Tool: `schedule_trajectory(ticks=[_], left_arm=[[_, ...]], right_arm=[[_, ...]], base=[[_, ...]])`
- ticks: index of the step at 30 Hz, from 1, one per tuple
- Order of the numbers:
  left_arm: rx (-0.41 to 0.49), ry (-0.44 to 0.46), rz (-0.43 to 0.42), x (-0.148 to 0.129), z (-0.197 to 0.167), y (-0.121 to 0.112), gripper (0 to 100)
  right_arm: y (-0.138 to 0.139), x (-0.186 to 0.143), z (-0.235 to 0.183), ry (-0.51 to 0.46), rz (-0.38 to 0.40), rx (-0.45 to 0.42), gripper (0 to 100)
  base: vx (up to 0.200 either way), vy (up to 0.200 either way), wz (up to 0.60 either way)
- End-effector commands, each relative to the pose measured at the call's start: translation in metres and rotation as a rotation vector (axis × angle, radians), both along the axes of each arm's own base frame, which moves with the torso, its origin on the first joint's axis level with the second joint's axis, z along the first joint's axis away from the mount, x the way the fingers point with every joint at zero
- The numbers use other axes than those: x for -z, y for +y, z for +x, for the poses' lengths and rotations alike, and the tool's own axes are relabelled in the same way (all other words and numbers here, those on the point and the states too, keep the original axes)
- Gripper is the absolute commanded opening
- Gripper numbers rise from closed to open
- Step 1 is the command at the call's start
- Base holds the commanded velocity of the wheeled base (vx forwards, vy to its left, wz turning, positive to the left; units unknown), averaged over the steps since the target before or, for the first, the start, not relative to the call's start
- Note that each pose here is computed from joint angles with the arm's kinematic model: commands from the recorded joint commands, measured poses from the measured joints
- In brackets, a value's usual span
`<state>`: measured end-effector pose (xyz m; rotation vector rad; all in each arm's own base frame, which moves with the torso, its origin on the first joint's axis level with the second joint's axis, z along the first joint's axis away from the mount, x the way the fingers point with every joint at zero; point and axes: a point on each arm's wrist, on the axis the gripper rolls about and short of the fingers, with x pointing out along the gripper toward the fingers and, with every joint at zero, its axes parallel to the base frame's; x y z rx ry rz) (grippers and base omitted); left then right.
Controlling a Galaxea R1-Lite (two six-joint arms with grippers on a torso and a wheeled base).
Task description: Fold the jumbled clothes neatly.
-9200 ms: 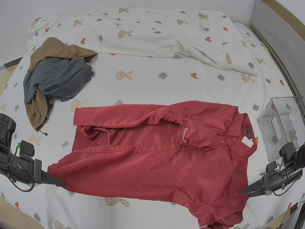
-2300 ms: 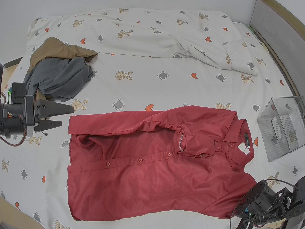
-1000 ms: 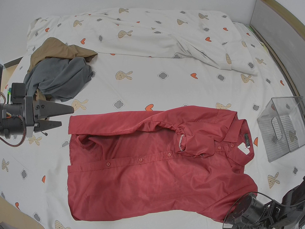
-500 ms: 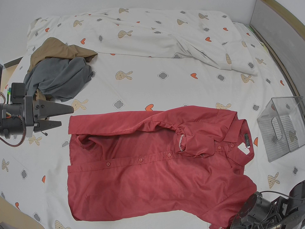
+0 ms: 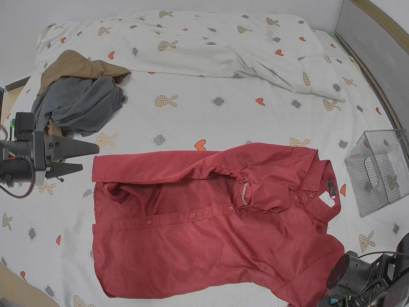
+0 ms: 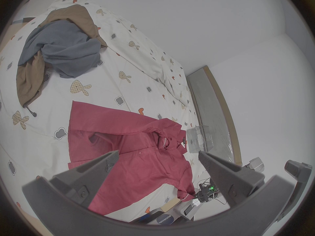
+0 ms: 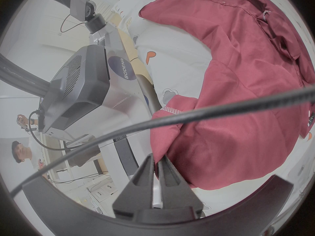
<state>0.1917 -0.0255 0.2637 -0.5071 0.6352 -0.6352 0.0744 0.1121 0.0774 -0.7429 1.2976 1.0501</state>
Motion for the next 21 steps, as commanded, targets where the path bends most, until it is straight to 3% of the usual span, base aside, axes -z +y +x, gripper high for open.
schedule_trajectory(ticks=[1, 3, 4, 11, 16, 18, 19, 21], left_arm=[[0.0, 0.003, -0.001, 0.001, 0.0, 0.0, 100], [0.0, 0.005, -0.001, 0.001, 0.0, 0.0, 100], [0.0, 0.006, -0.001, 0.001, 0.0, 0.0, 100], [0.0, 0.056, 0.005, 0.016, -0.004, 0.0, 100], [-0.004, 0.194, 0.018, 0.054, -0.014, 0.001, 100], [-0.004, 0.2, 0.018, 0.055, -0.014, 0.001, 100], [0.0, 0.278, 0.027, 0.078, -0.028, 0.002, 100], [-0.001, 0.3, 0.031, 0.085, -0.034, 0.003, 100]], right_arm=[[0.0, -0.001, -0.001, -0.007, 0.006, -0.004, 0], [0.0, -0.002, 0.0, -0.009, 0.008, -0.006, 0], [0.001, -0.002, 0.0, -0.008, 0.01, -0.003, 100], [-0.005, -0.007, 0.0, -0.034, 0.035, 0.027, 100], [-0.022, -0.036, 0.011, -0.166, 0.193, 0.184, 100], [-0.023, -0.037, 0.012, -0.17, 0.196, 0.189, 100], [-0.034, -0.049, 0.013, -0.238, 0.261, 0.263, 100], [-0.038, -0.052, 0.012, -0.258, 0.279, 0.283, 100]], base=[[0.0, 0.0, 0.0], [0.0, 0.0, 0.0], [0.0, 0.0, 0.0], [0.0, 0.0, 0.0], [0.0, 0.0, 0.0], [0.0, 0.0, 0.0], [0.0, 0.0, 0.0], [0.0, 0.0, 0.0]])
